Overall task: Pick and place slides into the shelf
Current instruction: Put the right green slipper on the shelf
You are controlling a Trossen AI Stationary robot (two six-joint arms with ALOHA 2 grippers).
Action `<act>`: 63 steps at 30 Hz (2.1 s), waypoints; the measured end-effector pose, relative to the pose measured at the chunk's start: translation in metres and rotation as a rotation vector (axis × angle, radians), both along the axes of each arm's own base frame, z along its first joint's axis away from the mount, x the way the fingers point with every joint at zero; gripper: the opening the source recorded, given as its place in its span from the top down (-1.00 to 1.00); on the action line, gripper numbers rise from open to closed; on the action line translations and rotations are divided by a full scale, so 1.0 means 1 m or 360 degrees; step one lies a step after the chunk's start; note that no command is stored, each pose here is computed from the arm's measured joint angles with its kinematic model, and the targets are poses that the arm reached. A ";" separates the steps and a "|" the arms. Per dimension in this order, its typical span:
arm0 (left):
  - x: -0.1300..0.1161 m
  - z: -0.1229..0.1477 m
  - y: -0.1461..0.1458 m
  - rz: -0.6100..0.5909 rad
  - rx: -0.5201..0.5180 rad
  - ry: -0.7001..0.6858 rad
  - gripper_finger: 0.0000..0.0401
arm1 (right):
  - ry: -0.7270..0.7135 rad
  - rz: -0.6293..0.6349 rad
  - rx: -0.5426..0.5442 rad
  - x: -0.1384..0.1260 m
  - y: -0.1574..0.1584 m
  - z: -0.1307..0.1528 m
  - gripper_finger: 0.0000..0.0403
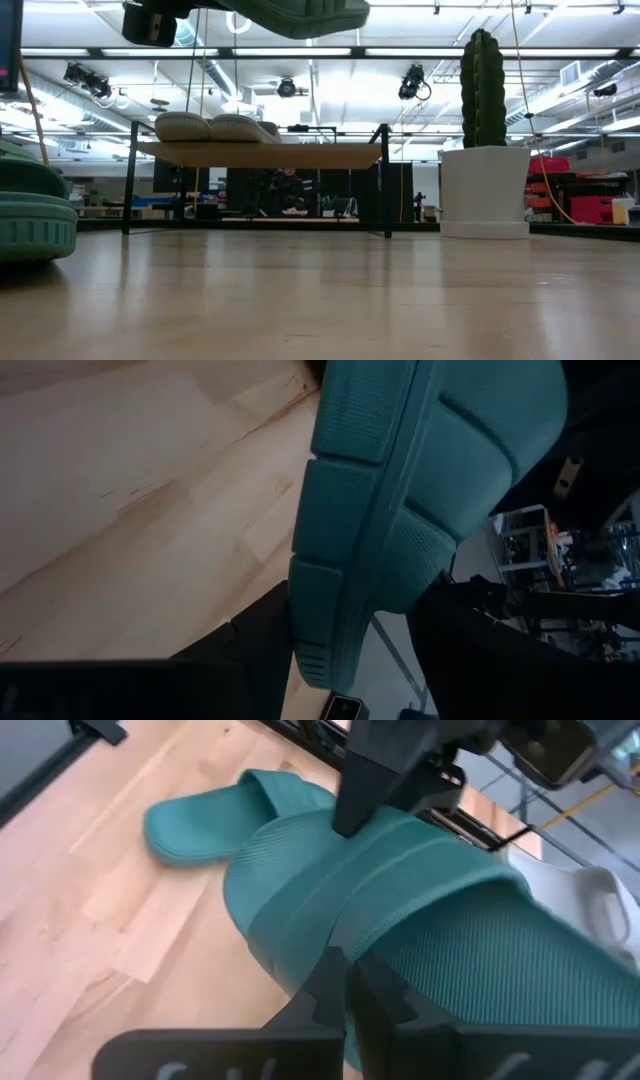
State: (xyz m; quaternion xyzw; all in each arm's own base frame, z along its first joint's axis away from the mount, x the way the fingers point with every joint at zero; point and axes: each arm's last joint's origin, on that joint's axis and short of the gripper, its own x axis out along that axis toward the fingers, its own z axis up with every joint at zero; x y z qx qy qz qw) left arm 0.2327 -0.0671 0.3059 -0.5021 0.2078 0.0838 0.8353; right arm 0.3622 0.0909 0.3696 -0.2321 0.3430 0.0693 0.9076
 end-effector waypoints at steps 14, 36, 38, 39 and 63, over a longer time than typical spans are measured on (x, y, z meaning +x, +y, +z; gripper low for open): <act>-0.001 -0.001 0.000 0.0000 -0.0015 0.0029 -0.11 | -0.0013 -0.0074 -0.0038 0.003 -0.011 0.000 0.98; -0.003 -0.004 -0.001 0.0108 0.0081 0.0057 -0.18 | -0.0167 -0.0134 -0.0013 0.004 -0.020 0.013 0.98; -0.003 -0.004 -0.001 0.0106 0.0098 0.0056 -0.12 | -0.0177 -0.0136 -0.0009 0.003 -0.021 0.015 0.98; -0.003 -0.004 -0.001 0.0115 0.0103 0.0055 -0.08 | -0.0180 -0.0136 -0.0009 0.003 -0.021 0.015 0.98; -0.003 -0.004 0.002 0.0245 0.0198 0.0040 0.69 | -0.0165 -0.0116 -0.0002 0.002 -0.020 0.015 0.59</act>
